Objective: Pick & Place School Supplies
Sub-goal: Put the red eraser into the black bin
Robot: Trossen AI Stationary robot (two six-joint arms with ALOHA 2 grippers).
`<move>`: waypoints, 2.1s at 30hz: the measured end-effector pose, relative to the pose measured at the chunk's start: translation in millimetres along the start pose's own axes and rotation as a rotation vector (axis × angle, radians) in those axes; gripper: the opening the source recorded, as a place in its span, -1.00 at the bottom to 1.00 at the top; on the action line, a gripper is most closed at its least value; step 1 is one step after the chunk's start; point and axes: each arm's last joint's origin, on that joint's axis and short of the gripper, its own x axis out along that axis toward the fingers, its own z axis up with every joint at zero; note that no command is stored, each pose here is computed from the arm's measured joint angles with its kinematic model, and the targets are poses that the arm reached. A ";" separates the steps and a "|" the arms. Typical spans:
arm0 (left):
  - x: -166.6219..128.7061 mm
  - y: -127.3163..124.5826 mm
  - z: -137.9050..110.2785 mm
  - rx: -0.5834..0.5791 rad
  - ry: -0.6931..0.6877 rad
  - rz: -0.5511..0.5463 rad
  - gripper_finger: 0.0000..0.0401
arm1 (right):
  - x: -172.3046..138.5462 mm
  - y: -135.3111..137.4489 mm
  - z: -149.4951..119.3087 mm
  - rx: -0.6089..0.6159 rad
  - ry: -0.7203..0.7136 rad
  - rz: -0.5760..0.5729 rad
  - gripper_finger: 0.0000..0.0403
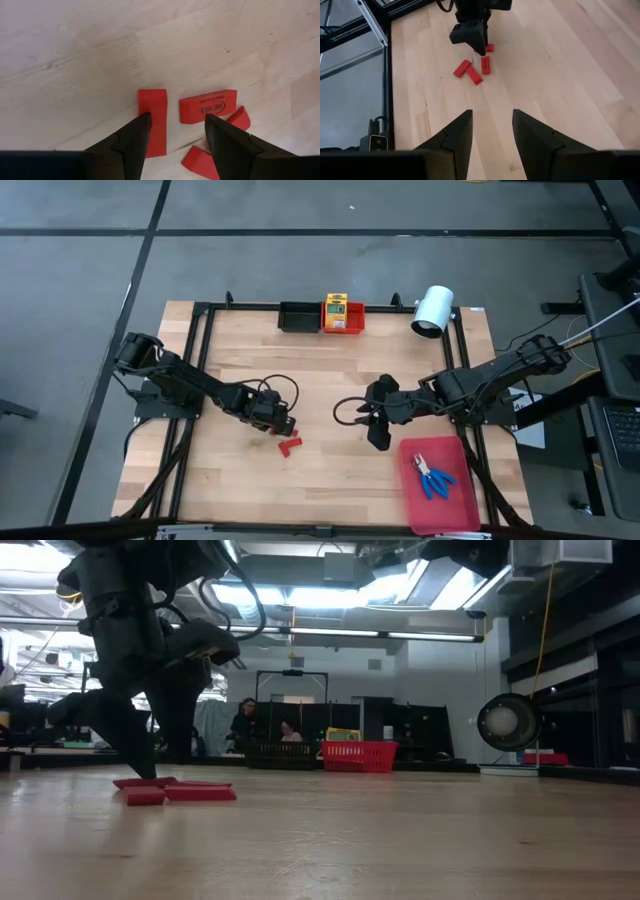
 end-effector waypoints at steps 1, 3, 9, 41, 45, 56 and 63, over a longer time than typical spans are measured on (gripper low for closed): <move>0.0 0.5 0.0 0.001 -0.001 0.004 -0.06 | 0.0 -0.2 -0.2 -0.001 0.000 -0.004 -0.30; -0.2 2.3 0.0 0.002 -0.001 0.023 -0.06 | 0.0 -0.3 -0.3 0.000 0.001 -0.005 -0.30; -0.1 9.3 0.0 0.019 -0.005 0.090 -0.06 | 0.0 -0.4 -0.2 0.014 -0.001 -0.007 -0.30; -3.2 -1.8 -7.9 0.134 0.025 -0.015 -0.24 | -1.8 3.6 -4.0 0.047 -0.015 -0.028 -0.30; -2.5 -1.5 -9.9 0.133 0.017 -0.005 -0.25 | -2.1 4.4 -4.8 0.044 -0.015 -0.028 -0.30; -2.5 1.3 -10.0 0.144 0.008 0.027 -0.25 | -2.5 5.0 -6.1 0.038 -0.011 -0.033 -0.30; -2.7 5.1 -10.0 0.157 0.011 0.067 -0.25 | -2.4 5.0 -6.1 0.037 -0.011 -0.033 -0.30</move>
